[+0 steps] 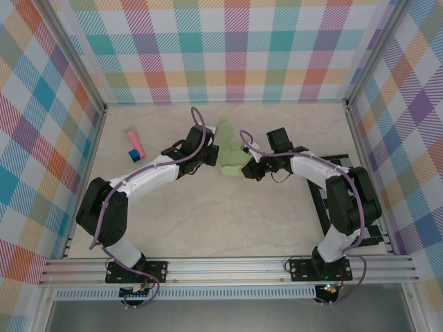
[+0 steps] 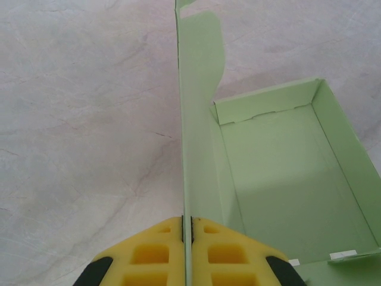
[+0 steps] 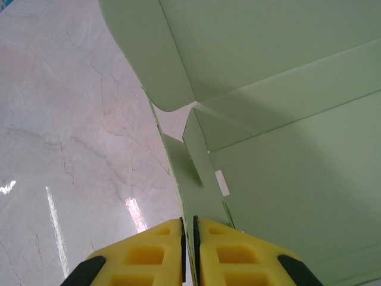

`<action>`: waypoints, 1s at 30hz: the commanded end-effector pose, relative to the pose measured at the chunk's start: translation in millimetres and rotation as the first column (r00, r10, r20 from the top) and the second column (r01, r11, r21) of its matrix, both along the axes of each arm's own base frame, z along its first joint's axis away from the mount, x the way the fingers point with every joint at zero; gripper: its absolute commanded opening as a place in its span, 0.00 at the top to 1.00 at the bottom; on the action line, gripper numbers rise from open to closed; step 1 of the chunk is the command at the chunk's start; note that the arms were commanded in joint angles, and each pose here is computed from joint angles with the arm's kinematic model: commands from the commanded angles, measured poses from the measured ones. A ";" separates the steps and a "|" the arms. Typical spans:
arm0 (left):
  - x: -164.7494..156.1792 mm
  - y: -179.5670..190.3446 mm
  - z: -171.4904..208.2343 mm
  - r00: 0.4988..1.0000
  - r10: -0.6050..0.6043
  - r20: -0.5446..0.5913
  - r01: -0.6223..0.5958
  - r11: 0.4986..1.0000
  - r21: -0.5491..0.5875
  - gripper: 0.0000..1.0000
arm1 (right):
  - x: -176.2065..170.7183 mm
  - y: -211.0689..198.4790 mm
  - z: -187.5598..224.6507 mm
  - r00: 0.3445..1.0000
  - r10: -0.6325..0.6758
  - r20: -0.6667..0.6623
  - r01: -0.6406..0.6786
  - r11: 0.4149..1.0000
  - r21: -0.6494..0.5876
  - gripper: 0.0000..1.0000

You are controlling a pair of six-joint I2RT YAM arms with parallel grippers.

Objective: Fold the paper box

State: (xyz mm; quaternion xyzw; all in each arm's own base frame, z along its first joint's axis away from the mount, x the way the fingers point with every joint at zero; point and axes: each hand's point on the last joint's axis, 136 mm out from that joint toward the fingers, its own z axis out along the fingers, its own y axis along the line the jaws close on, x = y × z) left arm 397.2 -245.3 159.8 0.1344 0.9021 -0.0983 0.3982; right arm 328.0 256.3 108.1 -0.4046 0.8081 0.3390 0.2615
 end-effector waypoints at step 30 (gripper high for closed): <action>11.9 20.3 -55.1 0.982 0.059 -0.178 -0.068 0.997 -0.045 1.00 | -10.6 1.5 32.2 0.988 0.108 0.111 -0.123 0.983 0.134 0.89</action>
